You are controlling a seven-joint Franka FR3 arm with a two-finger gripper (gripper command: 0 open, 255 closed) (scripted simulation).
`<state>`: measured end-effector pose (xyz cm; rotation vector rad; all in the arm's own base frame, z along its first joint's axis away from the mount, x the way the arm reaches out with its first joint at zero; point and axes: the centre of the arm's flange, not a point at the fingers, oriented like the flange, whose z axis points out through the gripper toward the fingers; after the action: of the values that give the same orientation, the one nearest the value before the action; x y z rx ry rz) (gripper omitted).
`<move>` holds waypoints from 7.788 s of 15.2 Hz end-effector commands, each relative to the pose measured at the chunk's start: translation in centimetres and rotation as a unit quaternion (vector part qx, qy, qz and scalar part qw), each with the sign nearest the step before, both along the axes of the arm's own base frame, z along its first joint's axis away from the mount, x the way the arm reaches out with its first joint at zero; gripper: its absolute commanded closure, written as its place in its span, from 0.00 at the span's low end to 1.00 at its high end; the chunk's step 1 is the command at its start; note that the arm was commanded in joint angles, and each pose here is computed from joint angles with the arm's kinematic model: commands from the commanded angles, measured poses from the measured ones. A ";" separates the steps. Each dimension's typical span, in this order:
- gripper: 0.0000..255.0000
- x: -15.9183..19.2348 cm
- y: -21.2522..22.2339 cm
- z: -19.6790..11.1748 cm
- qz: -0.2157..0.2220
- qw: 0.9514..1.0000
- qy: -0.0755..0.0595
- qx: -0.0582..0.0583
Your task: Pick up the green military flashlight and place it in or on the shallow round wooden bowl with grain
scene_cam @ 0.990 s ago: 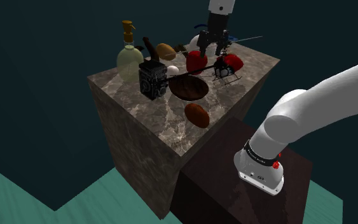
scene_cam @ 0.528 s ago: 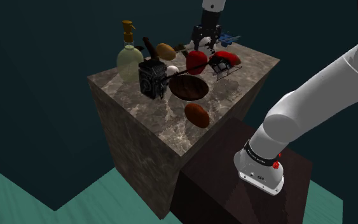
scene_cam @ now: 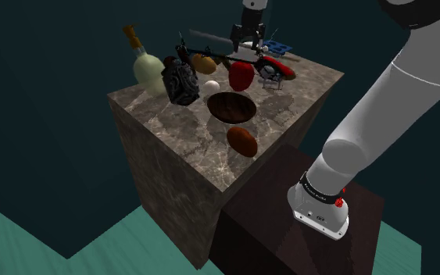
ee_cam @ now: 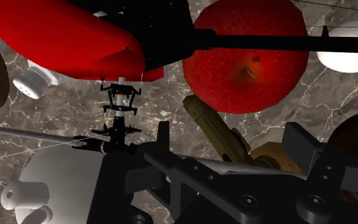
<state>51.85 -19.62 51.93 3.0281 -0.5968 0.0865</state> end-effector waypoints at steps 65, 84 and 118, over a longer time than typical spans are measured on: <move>1.00 7.9 6.2 -8.2 0.127 0.965 0.037 -0.227; 1.00 6.2 8.2 0.7 0.127 0.965 0.037 -0.227; 1.00 -12.9 29.3 -4.1 0.127 0.965 0.037 -0.227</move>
<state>38.87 9.73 48.40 2.6257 -0.1467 0.1031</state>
